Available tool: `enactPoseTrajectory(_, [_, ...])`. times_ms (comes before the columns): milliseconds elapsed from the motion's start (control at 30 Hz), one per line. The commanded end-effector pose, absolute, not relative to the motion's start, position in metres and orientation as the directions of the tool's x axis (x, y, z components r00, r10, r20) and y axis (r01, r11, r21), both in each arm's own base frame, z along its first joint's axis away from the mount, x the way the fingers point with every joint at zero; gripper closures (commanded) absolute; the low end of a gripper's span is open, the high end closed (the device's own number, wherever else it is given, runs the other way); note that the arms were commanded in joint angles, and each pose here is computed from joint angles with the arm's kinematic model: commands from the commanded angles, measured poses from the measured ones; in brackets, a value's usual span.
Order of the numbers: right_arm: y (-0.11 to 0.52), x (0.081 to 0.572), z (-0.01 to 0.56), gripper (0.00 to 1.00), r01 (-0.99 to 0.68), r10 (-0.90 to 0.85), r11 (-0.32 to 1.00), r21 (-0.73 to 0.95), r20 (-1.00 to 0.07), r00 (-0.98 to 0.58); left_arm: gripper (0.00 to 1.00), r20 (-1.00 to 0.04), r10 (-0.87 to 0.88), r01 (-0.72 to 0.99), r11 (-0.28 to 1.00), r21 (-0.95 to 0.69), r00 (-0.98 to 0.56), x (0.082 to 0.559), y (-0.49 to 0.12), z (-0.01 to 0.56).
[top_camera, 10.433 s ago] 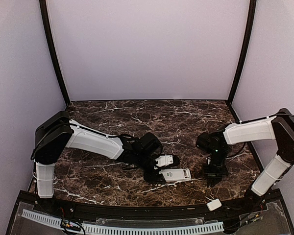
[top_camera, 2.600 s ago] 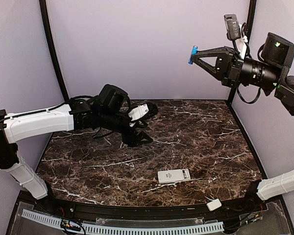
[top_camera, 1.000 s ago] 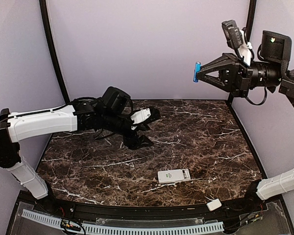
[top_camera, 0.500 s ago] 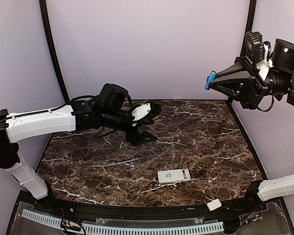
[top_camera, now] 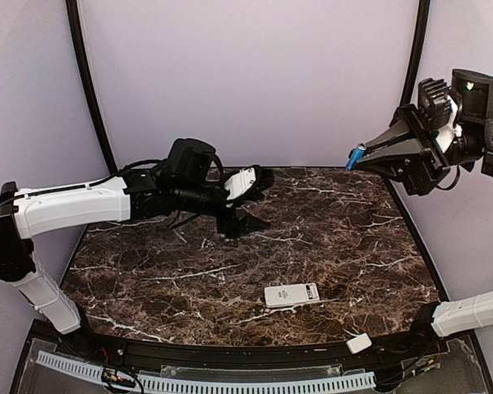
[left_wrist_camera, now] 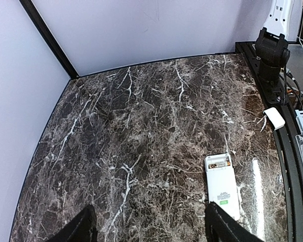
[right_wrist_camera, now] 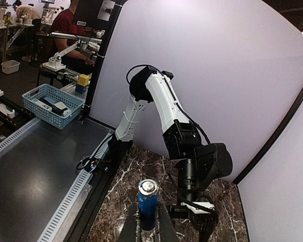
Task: Load the batteries into the remote control
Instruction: Place the battery at the center of the board.
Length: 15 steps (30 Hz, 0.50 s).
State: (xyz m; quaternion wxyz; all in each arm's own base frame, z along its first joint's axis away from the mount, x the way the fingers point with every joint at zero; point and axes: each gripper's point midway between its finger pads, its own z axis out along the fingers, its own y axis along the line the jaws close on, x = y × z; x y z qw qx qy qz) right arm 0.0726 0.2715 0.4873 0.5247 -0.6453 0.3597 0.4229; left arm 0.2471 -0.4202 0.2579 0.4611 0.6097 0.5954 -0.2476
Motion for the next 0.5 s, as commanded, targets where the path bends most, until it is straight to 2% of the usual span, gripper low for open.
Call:
enactPoseTrajectory(0, [0.266,0.065,0.484,1.00,-0.857,-0.007,-0.224,-0.464,-0.878,0.478,0.28,-0.845,0.484,0.931,0.147,0.333,0.226,0.255,-0.426,0.260])
enactPoseTrajectory(167, [0.264,0.066,0.479,1.00,-0.827,-0.019,-0.213,-0.521,-0.844,0.536,0.28,-0.843,0.476,0.924,0.142,0.356,0.251,0.259,-0.431,0.259])
enactPoseTrajectory(467, [0.263,0.069,0.467,1.00,-0.821,-0.056,-0.214,-0.529,-0.833,0.551,0.28,-0.848,0.461,0.921,0.145,0.362,0.260,0.263,-0.436,0.262])
